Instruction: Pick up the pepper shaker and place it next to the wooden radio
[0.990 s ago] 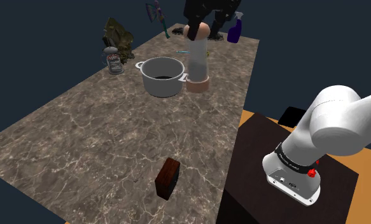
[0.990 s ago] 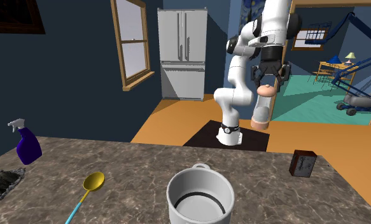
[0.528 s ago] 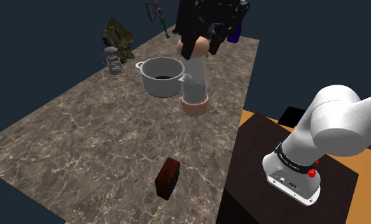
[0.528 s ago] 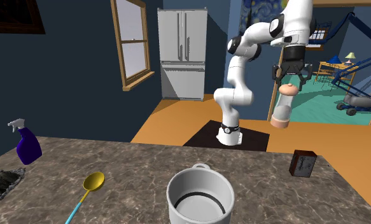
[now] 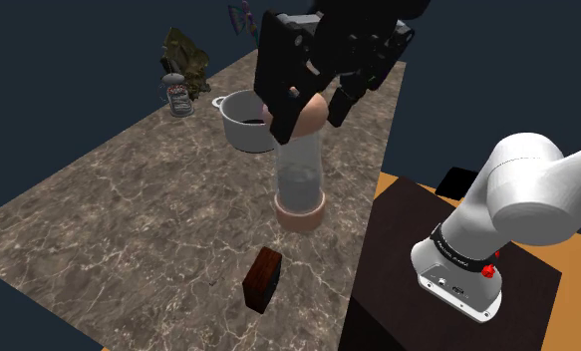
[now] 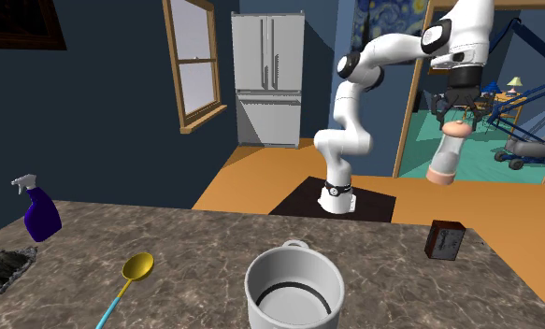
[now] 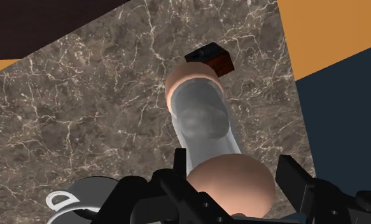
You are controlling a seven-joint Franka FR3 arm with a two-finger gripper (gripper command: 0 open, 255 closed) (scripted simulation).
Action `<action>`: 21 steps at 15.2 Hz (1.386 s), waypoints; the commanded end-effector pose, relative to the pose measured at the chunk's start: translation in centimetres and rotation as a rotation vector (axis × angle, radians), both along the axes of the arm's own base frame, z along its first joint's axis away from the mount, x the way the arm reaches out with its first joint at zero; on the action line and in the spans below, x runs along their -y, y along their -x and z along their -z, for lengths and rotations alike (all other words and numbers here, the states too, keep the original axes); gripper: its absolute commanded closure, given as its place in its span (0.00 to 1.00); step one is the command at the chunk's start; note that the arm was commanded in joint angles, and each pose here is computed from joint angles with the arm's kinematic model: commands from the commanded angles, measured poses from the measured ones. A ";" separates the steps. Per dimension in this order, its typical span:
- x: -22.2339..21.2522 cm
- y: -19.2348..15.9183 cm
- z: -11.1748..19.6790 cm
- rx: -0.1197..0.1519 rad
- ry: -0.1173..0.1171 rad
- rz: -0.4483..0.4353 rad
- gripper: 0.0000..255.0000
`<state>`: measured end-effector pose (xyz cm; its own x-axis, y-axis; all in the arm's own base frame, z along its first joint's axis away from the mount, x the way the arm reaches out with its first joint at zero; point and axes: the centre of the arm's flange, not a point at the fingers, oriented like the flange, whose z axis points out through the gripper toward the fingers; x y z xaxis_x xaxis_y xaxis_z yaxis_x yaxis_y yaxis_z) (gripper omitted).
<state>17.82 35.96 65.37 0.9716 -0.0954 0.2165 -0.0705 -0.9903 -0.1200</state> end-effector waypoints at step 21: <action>-12.9 10.8 5.0 0.000 0.000 0.001 1.00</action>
